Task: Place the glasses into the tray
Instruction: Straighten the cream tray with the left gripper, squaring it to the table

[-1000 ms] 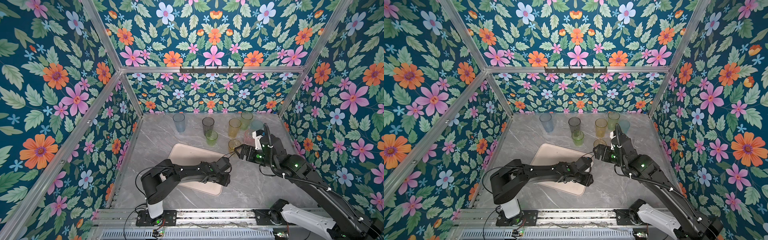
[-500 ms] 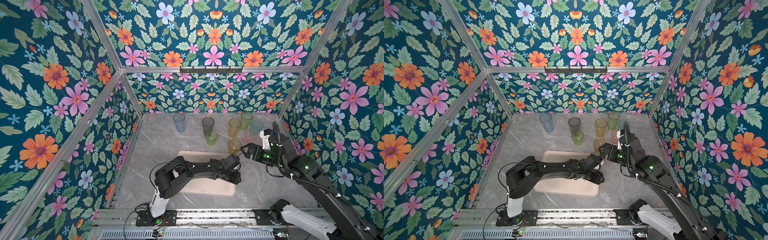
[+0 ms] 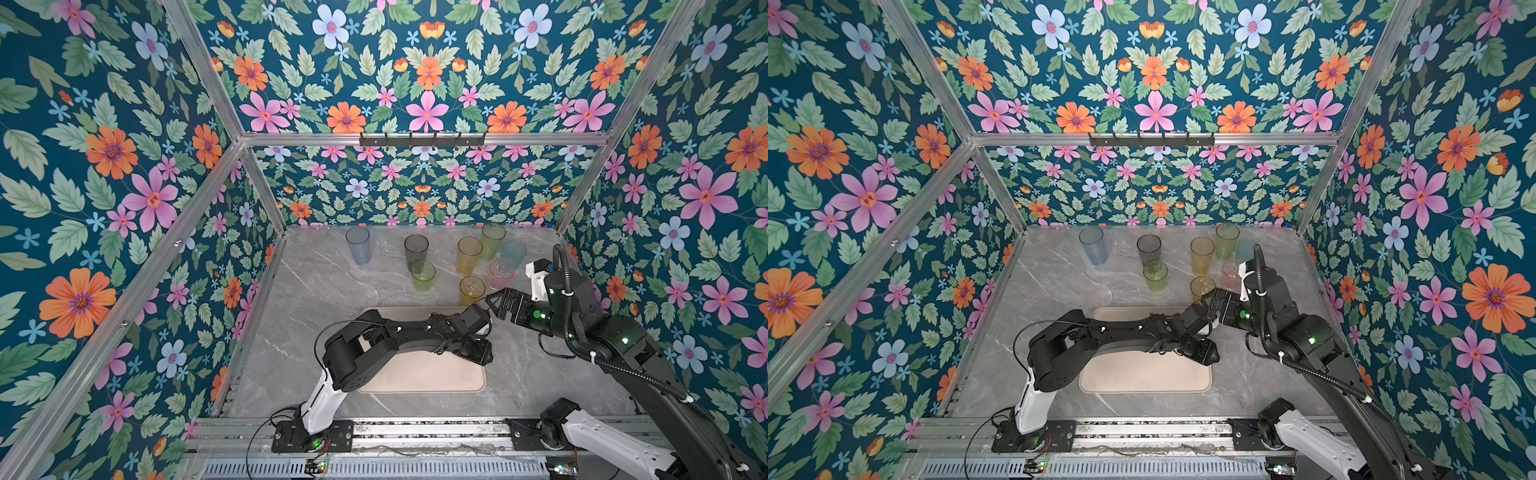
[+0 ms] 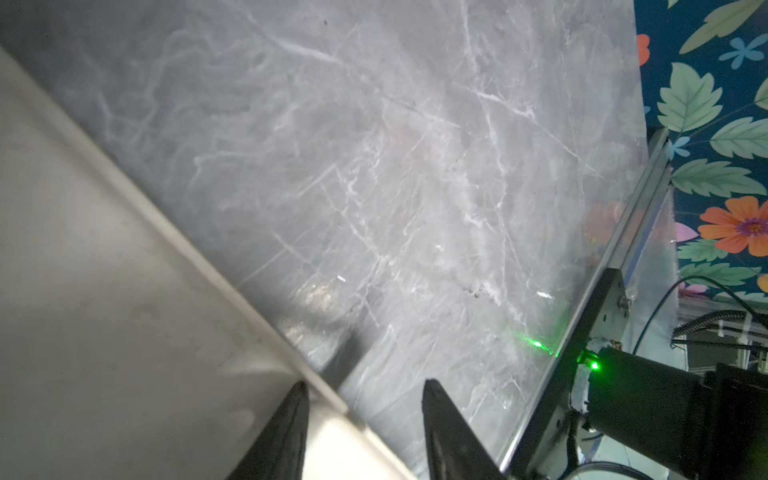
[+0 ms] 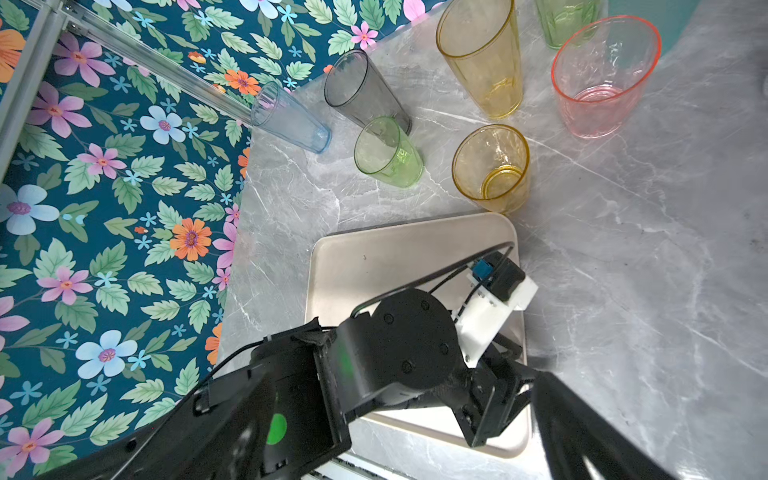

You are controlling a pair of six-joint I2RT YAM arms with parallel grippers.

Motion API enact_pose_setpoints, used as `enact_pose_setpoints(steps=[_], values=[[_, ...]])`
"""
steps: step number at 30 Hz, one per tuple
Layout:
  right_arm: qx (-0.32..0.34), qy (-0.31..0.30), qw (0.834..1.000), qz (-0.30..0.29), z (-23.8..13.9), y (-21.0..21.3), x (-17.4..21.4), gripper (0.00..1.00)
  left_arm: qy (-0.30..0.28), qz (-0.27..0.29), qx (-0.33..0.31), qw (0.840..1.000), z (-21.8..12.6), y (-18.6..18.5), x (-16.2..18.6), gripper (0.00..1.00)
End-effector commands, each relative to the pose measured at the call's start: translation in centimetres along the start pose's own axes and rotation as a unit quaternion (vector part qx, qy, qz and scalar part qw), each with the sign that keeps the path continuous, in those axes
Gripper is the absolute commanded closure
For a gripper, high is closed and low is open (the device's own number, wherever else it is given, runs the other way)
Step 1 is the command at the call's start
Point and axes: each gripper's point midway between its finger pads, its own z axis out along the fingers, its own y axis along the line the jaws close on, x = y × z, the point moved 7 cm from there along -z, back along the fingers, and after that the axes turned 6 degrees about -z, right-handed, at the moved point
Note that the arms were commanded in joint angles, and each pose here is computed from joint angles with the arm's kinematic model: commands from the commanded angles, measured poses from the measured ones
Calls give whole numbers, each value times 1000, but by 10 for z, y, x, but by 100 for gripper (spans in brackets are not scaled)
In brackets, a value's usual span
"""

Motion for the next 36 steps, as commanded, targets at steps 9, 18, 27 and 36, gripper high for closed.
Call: enact_pose_setpoints(steps=[9, 18, 27, 36], values=[[6, 0, 1000, 8, -1, 0, -2, 3, 14, 17, 7, 1000, 9, 0, 1, 53], [18, 3, 1000, 13, 5, -6, 3, 3, 17, 35, 8, 999, 1, -6, -4, 51], [24, 12, 999, 18, 9, -13, 12, 3, -48, 16, -68, 996, -89, 21, -4, 45], [-1, 45, 999, 16, 29, -10, 21, 4, -137, -136, -204, 960, -190, 115, 35, 42]])
